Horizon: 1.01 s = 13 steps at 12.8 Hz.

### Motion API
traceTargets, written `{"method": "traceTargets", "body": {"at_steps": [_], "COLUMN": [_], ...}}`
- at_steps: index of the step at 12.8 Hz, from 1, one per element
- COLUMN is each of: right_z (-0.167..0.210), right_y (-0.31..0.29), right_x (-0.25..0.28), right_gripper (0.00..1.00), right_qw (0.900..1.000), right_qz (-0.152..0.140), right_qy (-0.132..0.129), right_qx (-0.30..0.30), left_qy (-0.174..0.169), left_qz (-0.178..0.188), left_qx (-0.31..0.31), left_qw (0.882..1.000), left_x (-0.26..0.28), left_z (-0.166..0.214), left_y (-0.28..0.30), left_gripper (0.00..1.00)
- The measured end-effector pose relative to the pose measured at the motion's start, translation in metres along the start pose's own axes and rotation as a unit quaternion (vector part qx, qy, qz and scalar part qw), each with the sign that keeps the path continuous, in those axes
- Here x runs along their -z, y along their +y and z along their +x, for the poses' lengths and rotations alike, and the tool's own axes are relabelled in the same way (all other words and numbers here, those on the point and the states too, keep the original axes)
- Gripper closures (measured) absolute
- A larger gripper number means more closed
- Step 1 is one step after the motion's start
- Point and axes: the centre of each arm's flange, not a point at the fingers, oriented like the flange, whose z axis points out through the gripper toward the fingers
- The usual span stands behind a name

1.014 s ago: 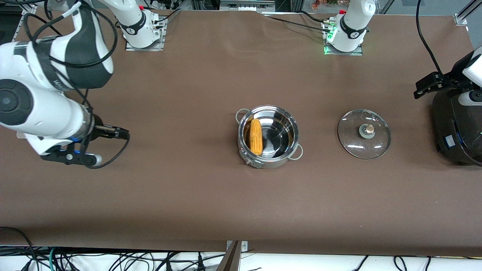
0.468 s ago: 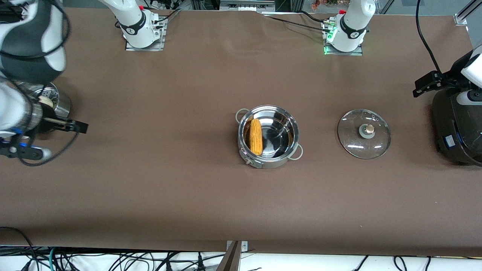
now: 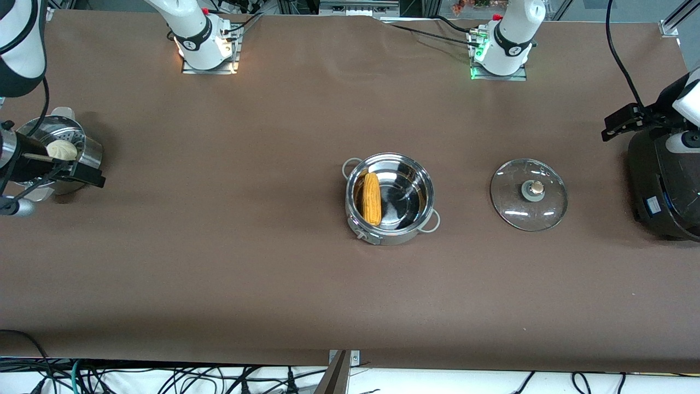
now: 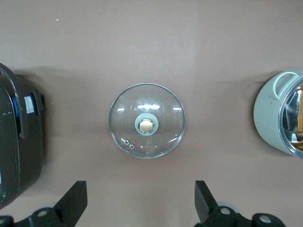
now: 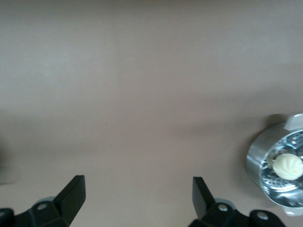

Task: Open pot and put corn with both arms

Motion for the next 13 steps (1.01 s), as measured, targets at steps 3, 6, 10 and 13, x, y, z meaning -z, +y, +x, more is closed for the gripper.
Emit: {"method": "traceTargets", "body": {"at_steps": [3,6,10,13], "right_z": [-0.028,-0.051,-0.06,-0.064], "right_y": [0.034,0.059,0.055,0.055], "right_x": [0.013,0.029,0.027,0.03], "right_gripper": [0.0,0.0,0.0,0.0], "right_qw": [1.0,0.999,0.999,0.999], "right_qz": [0.01,0.012,0.011,0.011], "right_qy": [0.008,-0.006,-0.033,-0.038], "right_qx": [-0.022,-0.04,-0.032,-0.021], "left_qy": [-0.002,-0.009,-0.012,-0.015], "left_qz": [0.0,0.0,-0.001,-0.001], "left_qx": [0.002,0.003,0.007,0.009], "left_qw": [1.0,1.0,1.0,1.0], "left_x": [-0.001,-0.002,-0.002,-0.003], "left_z": [0.0,-0.002,-0.003,-0.003], "left_y": [0.0,-0.001,-0.005,-0.006], "left_gripper": [0.0,0.0,0.0,0.0]}}
